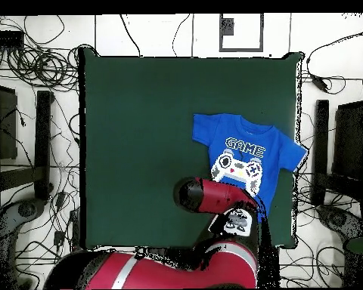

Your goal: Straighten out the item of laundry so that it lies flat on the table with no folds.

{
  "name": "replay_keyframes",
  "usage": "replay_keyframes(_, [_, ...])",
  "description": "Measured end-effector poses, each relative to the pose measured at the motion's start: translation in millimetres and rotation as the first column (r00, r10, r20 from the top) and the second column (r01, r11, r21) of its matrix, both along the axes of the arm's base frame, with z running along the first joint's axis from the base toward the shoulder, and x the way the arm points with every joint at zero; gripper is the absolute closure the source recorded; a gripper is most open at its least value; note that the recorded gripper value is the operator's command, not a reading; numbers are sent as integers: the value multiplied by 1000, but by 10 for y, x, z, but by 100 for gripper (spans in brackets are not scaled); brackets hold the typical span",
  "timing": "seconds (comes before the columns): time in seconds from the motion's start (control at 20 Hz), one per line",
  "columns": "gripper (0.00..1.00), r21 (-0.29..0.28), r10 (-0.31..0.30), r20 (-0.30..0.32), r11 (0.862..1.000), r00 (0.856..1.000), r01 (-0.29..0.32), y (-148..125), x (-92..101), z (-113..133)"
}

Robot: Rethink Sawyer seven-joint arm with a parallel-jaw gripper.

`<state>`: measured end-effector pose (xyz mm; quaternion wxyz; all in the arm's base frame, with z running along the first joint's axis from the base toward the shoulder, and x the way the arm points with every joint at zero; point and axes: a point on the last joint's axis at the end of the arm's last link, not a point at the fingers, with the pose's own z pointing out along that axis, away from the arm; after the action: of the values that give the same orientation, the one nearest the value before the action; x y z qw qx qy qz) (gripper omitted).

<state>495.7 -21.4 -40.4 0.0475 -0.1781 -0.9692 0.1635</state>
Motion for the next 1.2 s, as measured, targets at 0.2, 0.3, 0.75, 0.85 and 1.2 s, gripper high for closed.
replay_keyframes(0.2, [0,-29,22,-4,999,1000,-22,-3,-9,9])
replay_keyframes(0.3, [0,-46,30,-11,998,999,-31,-21,-35,9])
replay_keyframes(0.75, [0,-80,35,-33,996,999,-37,-119,-121,-11])
replay_keyframes(0.85, [0,-87,33,-35,996,999,-36,-153,-127,-7])
replay_keyframes(1.2, [0,-128,40,-49,991,998,-46,-295,-154,-33])
